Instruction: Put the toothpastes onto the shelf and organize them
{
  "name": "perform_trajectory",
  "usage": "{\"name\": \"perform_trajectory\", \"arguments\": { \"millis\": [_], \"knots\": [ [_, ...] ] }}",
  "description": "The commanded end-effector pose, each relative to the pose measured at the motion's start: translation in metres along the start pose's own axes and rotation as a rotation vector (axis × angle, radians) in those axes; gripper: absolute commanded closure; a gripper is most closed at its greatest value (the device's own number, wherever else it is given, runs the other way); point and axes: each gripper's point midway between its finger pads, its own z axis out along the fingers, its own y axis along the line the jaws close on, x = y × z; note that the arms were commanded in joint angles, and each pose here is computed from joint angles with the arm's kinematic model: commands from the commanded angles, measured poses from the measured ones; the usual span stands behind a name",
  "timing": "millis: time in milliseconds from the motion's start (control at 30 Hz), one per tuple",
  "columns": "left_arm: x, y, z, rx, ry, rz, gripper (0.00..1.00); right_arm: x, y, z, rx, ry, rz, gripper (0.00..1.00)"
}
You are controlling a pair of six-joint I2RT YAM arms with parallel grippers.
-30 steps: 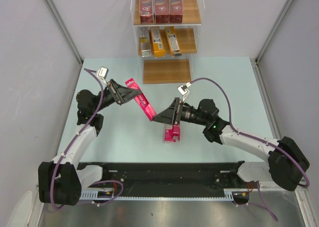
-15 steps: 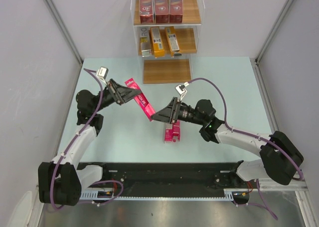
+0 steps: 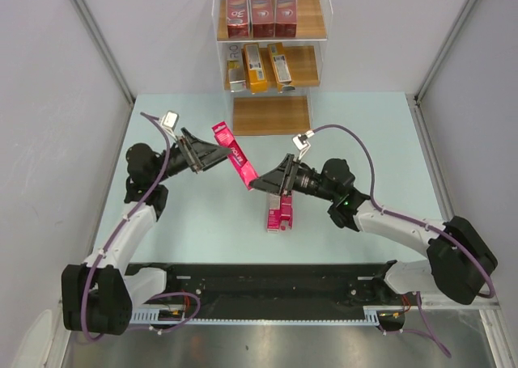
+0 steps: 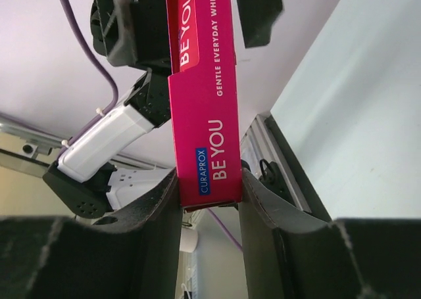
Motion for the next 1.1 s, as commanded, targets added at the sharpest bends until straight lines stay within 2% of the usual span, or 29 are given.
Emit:
{"name": "perform_trajectory", "arguments": {
  "millis": [0, 67, 100, 267, 567, 800, 1067],
  "knots": [
    [0.000, 0.015, -0.004, -0.117, 0.026, 0.104, 0.00, -0.022, 0.019, -0.012, -0.012, -0.079, -0.098, 0.75],
    [0.000, 0.037, -0.010, -0.256, 0.012, 0.081, 0.00, -0.027, 0.009, -0.017, 0.043, -0.090, -0.093, 0.76],
    [-0.007, 0.036, -0.013, -0.288, 0.001, 0.158, 0.00, -0.027, 0.004, -0.021, 0.073, -0.089, -0.094, 0.76],
    [-0.025, 0.074, -0.043, -0.624, -0.079, 0.235, 0.00, -0.032, -0.015, -0.033, 0.177, -0.102, -0.108, 0.78],
    [-0.056, 0.096, -0.104, -1.141, -0.200, 0.391, 0.00, -0.027, -0.050, -0.034, 0.280, -0.072, -0.110, 0.78],
    [-0.059, 0.092, -0.123, -1.270, -0.217, 0.442, 0.00, -0.028, -0.069, -0.024, 0.282, -0.067, -0.090, 0.79],
    [-0.055, 0.087, -0.114, -1.196, -0.192, 0.474, 0.00, -0.048, -0.106, 0.002, 0.327, -0.094, -0.017, 0.81]
  ]
}}
